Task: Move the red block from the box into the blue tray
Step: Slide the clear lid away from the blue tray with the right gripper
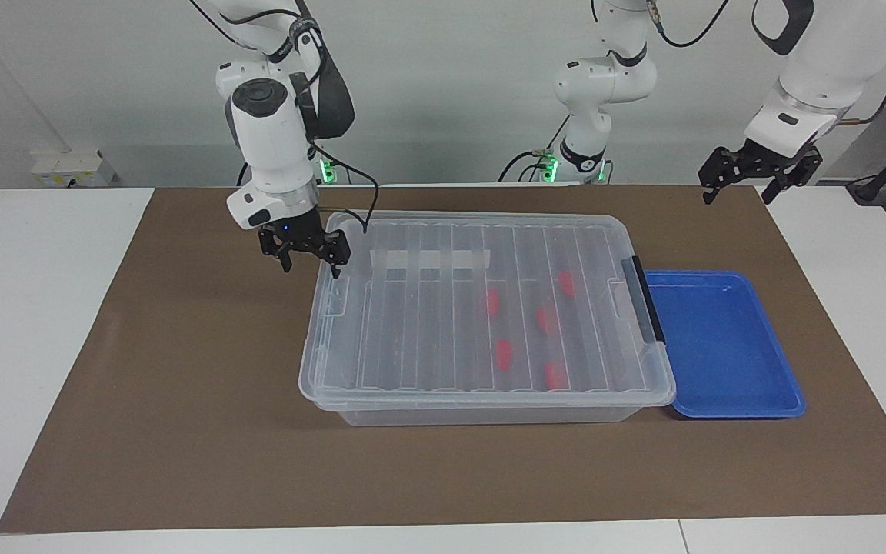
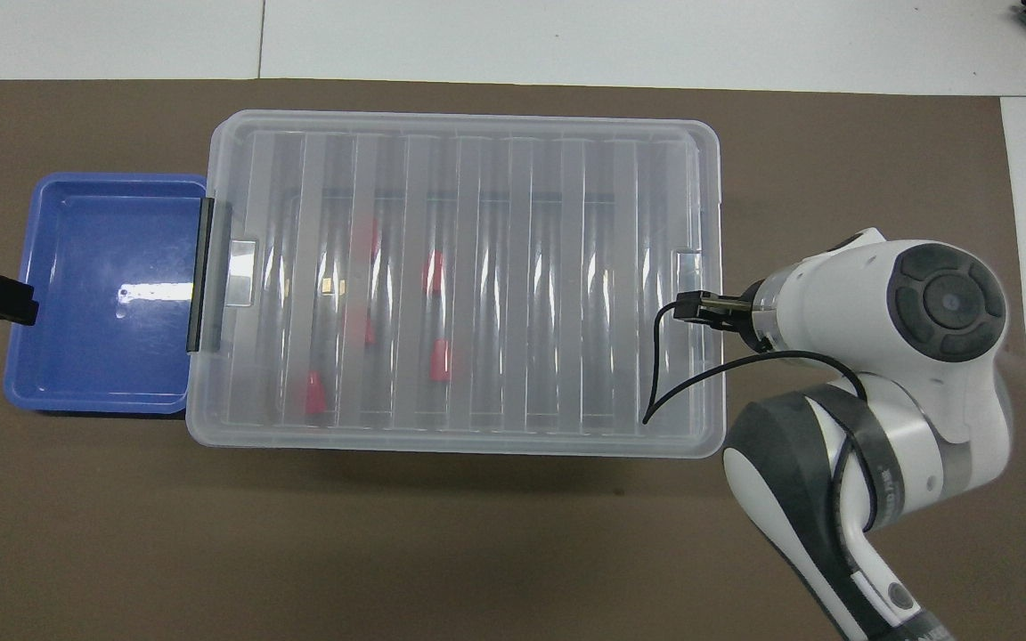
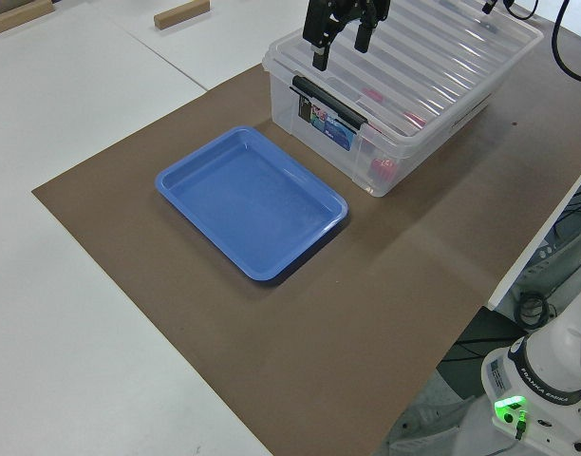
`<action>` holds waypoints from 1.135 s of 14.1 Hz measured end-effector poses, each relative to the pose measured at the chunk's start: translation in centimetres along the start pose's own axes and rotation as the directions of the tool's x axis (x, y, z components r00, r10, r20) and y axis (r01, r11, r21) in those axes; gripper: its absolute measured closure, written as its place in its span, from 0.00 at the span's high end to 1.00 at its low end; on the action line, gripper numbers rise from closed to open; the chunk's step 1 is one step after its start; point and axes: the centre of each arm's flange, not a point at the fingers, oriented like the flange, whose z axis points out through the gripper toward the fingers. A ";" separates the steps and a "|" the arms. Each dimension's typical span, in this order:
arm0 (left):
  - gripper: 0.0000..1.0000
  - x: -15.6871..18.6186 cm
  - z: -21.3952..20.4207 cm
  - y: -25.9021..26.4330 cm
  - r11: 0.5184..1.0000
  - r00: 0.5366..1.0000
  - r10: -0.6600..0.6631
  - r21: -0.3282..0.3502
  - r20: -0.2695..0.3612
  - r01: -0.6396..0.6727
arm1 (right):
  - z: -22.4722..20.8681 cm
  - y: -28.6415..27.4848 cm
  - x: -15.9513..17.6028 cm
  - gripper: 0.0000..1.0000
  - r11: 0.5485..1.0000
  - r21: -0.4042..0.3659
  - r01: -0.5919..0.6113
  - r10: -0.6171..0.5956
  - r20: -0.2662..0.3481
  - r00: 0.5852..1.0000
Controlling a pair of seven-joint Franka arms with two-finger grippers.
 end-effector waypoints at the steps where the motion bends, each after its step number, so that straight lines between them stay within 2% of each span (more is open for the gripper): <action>1: 1.00 0.0 0.0 0.0 1.000 1.000 0.000 0.000 0.000 0.000 | 0.1 0.9 0.3 1.00 1.000 -0.004 0.004 -0.004 0.005 1.000; 9: 1.00 0.0 0.0 0.0 1.000 1.000 0.000 0.000 0.000 0.000 | 0.4 11.8 3.6 1.00 0.979 -0.027 0.202 -0.201 0.053 0.978; 16: 1.00 0.0 0.0 0.0 1.000 1.000 0.000 0.000 0.000 0.000 | 0.2 18.4 4.4 1.00 0.969 -0.030 0.247 -0.244 0.080 0.966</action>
